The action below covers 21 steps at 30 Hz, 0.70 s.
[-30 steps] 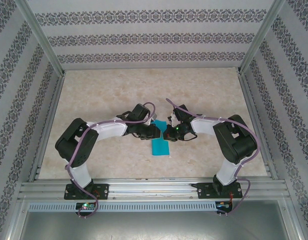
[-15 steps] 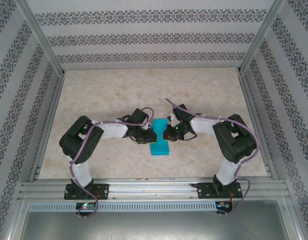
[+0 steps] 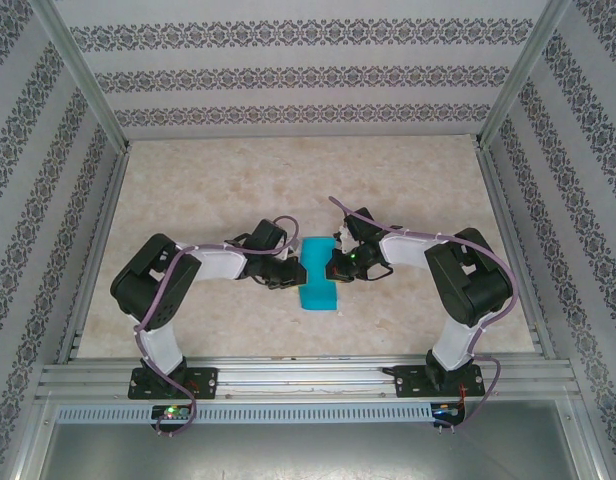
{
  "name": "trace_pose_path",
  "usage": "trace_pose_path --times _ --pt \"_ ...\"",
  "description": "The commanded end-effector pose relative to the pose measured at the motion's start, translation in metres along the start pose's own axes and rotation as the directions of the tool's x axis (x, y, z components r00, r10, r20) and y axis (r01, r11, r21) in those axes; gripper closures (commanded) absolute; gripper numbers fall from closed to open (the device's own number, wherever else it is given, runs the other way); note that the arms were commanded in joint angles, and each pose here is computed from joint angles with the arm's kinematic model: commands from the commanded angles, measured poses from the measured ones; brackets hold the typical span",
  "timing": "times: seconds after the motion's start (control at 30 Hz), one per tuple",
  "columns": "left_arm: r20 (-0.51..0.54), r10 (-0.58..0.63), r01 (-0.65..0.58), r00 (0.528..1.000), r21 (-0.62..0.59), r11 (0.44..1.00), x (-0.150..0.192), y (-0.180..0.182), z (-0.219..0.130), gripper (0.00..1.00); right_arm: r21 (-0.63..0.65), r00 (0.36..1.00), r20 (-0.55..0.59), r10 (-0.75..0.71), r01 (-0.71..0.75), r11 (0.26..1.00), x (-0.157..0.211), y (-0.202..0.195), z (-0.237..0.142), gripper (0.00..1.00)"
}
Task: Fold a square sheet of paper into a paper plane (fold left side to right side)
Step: First fold the square sheet of paper in half at the center of the table.
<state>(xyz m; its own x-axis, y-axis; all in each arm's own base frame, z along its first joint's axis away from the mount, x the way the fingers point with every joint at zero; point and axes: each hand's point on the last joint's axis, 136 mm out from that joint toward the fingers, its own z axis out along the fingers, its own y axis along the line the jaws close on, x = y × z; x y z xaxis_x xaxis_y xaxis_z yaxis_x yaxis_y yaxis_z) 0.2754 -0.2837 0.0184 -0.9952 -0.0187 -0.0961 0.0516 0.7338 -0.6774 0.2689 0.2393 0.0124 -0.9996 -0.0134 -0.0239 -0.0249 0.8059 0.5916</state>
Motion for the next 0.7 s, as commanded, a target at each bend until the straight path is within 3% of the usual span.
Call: trace_pose_path --times 0.0,0.13,0.37,0.67 --pt "-0.019 -0.059 0.056 0.998 -0.115 0.992 0.015 0.037 -0.008 0.85 0.214 0.995 -0.062 0.075 -0.06 0.975 0.026 -0.055 0.012 1.0" --pt "0.003 -0.023 0.023 1.0 -0.095 0.995 0.012 0.027 -0.018 0.87 0.202 0.996 -0.062 0.069 -0.055 0.978 0.025 -0.052 0.012 1.0" --pt "0.057 0.081 -0.082 0.995 0.02 0.996 -0.005 -0.023 -0.035 0.89 0.187 0.997 -0.056 0.058 -0.047 0.981 0.023 -0.048 0.011 1.0" --pt "0.006 0.124 -0.124 0.992 0.056 0.991 -0.006 -0.045 -0.009 0.9 0.184 0.997 -0.064 0.051 -0.038 0.982 0.024 -0.046 0.012 1.0"
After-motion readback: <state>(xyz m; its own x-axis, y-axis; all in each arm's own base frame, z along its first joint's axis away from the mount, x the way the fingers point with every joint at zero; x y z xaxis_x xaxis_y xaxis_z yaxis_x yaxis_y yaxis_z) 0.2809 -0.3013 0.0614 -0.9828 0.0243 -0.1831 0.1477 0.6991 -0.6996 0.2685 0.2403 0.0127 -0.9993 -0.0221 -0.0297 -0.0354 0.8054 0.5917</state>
